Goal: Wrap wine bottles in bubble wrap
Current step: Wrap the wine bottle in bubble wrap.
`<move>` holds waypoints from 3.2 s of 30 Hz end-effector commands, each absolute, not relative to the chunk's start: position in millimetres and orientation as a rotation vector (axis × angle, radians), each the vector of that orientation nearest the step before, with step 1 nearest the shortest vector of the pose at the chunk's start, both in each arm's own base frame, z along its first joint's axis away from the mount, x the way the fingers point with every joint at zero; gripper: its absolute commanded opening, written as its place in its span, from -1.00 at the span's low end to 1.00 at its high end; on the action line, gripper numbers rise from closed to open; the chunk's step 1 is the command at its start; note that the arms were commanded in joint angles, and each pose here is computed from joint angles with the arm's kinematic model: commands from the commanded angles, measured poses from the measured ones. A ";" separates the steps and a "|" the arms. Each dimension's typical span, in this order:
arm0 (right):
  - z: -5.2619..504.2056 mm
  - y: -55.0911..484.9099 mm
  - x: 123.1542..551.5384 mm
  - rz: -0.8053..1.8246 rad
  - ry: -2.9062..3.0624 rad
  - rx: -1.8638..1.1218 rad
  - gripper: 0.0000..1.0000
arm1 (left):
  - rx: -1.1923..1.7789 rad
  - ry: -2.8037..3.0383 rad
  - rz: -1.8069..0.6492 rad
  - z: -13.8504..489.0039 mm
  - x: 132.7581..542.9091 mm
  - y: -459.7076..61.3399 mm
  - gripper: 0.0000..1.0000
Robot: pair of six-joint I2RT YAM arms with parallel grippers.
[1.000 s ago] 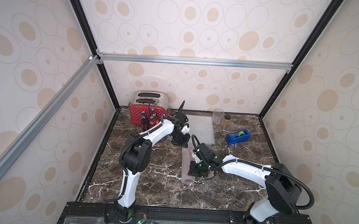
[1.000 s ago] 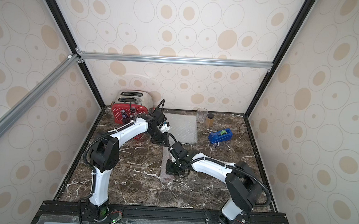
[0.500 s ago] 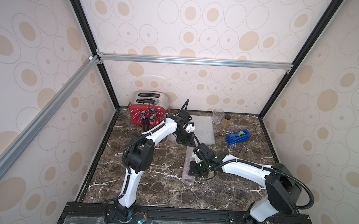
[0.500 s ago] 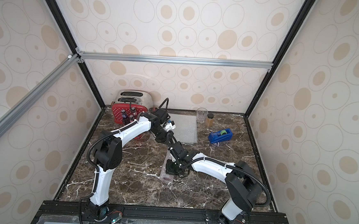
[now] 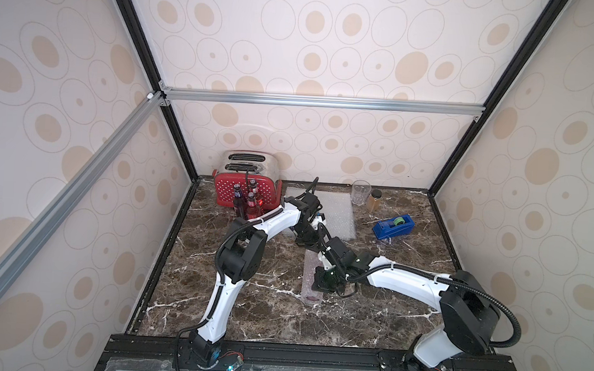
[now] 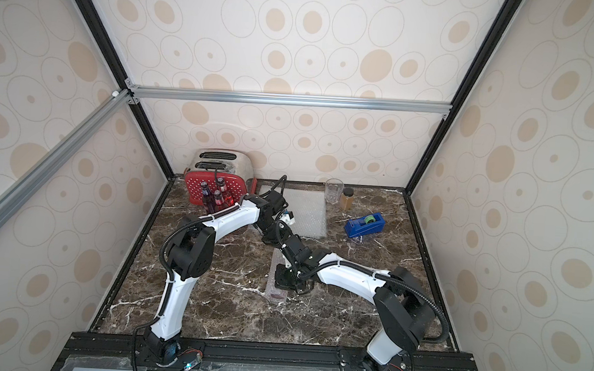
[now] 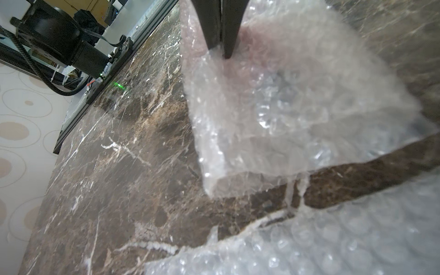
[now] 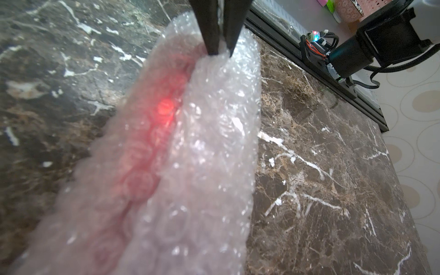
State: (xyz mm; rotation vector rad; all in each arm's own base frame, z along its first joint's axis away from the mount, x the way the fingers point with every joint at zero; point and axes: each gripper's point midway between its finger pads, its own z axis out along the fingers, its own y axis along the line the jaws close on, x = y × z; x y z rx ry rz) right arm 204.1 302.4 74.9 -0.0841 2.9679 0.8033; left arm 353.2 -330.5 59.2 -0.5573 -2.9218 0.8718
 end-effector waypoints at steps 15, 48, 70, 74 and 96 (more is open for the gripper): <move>52.5 255.8 166.6 0.649 3.091 -0.018 -0.67 | -0.590 -2.913 0.600 9.2 340.9 -302.4 -0.97; 56.8 271.7 230.8 0.814 3.072 -0.078 -0.25 | -0.608 -2.950 0.643 36.4 345.5 -305.6 -0.55; 35.1 305.3 219.8 0.864 3.034 0.041 -0.42 | -0.459 -3.167 0.958 125.6 305.6 -243.0 0.69; 32.8 310.2 219.5 0.860 3.039 0.038 -0.42 | -0.458 -3.104 0.994 110.7 312.1 -261.3 0.70; 66.1 291.9 209.4 0.857 2.994 0.008 -0.27 | -0.424 -3.038 0.716 37.7 293.5 -250.8 0.25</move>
